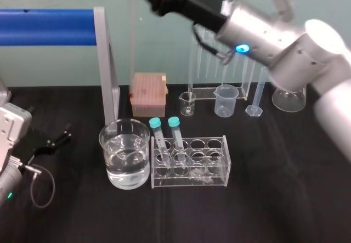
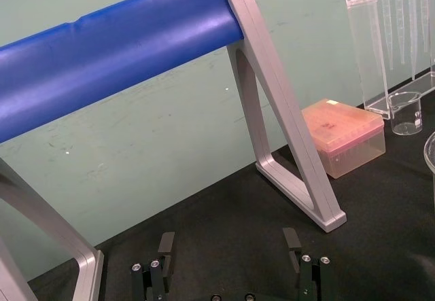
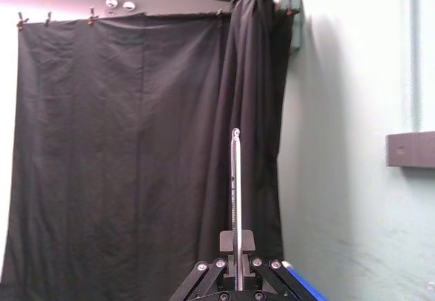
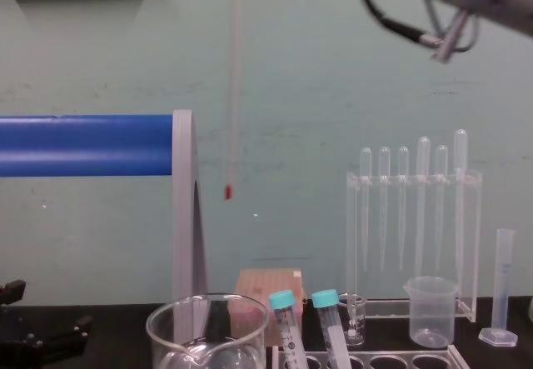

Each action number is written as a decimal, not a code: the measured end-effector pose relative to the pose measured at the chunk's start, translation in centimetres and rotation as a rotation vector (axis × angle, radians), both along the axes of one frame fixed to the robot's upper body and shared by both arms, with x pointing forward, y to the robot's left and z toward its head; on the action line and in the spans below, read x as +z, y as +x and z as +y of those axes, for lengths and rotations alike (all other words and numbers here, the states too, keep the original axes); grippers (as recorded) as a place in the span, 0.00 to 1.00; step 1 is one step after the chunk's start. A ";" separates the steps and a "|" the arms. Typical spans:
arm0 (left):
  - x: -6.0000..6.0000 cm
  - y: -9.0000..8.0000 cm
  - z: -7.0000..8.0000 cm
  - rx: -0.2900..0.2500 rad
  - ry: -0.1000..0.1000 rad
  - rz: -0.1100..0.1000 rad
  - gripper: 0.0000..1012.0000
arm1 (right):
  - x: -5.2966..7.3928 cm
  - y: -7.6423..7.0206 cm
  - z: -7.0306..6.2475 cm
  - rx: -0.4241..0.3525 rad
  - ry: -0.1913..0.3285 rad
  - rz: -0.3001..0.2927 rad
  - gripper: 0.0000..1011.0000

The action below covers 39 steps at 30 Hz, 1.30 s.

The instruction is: Hold the thermometer with one hand and immerse one end into the beaker, then reinsert it into the test tube rack.

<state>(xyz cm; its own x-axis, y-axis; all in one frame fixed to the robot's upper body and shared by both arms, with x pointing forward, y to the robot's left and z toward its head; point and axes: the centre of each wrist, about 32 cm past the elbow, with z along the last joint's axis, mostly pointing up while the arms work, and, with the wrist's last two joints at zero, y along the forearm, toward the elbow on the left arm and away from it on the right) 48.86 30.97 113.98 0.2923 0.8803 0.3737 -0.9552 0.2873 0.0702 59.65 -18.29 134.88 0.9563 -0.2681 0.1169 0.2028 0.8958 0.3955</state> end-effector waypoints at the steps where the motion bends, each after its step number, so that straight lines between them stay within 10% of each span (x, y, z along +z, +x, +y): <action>1: 0.0 0.0 0.0 0.000 0.000 0.000 1.00 | -0.1 0.1 0.4 0.008 -0.003 0.001 0.06; 9: 0.0 0.0 0.0 0.000 0.000 0.000 1.00 | -3.3 1.4 3.6 0.040 -0.089 0.062 0.06; 24: 0.0 0.0 0.0 0.000 0.000 0.000 1.00 | -10.4 2.0 4.5 0.022 -0.225 0.149 0.06; 39: 0.0 0.0 0.0 0.000 0.000 0.000 1.00 | -12.5 1.8 4.1 0.030 -0.263 0.175 0.06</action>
<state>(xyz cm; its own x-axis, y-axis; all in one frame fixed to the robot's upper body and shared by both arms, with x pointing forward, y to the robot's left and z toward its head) 48.86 30.97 113.98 0.2923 0.8803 0.3737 -0.9552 0.2874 0.0703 61.48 -14.19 122.40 0.9749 -0.2222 0.0113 0.2196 0.9693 0.1107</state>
